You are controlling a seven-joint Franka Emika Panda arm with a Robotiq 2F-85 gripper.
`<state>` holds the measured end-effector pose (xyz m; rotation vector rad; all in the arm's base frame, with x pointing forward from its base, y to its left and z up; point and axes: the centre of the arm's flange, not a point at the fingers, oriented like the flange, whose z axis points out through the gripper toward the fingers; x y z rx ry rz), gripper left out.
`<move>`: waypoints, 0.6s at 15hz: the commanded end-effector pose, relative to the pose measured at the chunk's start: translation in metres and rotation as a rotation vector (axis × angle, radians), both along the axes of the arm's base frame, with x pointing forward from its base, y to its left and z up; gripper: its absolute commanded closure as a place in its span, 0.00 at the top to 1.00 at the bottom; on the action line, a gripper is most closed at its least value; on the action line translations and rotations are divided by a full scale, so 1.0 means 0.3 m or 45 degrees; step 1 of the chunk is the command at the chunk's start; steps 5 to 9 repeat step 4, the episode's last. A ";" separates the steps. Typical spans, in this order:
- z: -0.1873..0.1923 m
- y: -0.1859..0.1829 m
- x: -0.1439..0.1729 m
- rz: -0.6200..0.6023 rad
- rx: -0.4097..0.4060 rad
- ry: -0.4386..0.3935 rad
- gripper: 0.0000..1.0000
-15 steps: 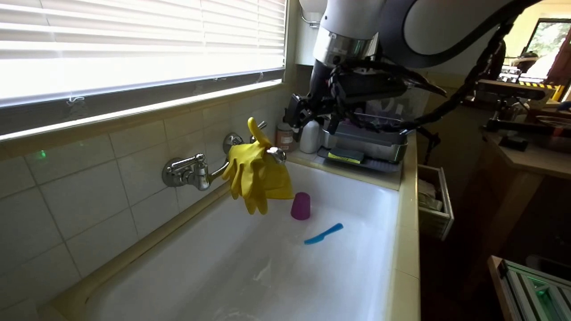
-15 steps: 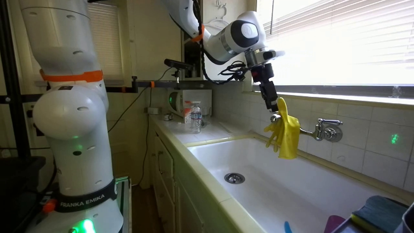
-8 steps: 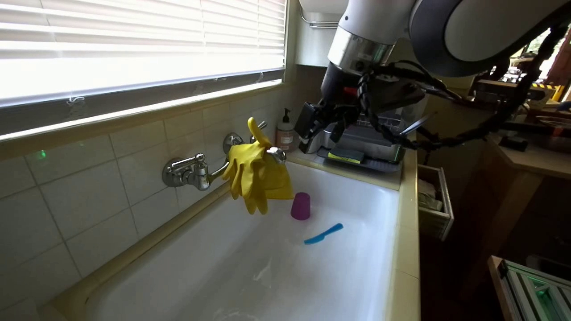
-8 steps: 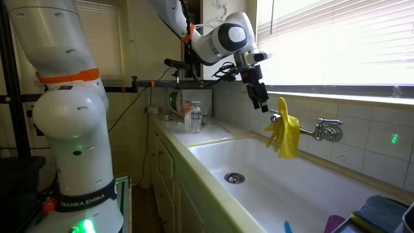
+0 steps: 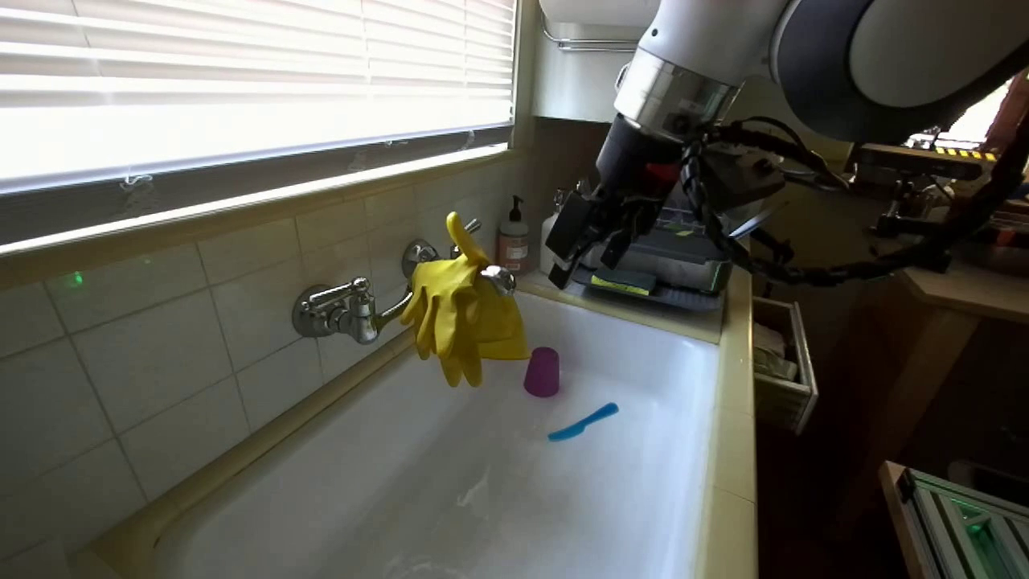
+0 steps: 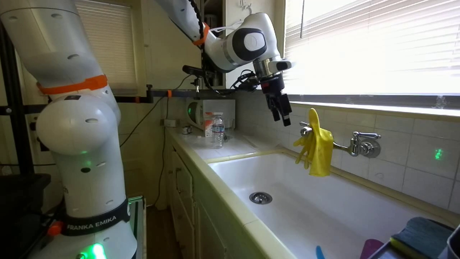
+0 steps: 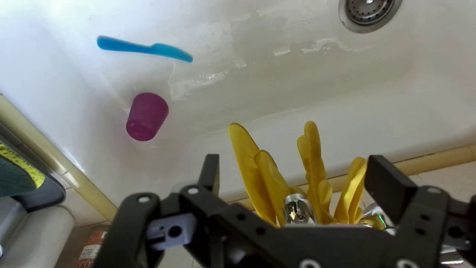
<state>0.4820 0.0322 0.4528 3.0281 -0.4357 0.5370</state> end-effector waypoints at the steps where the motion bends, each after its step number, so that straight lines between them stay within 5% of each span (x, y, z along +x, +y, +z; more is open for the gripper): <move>1: 0.000 0.000 -0.004 0.000 0.000 0.000 1.00; 9: -0.003 0.000 -0.011 0.000 0.001 0.003 1.00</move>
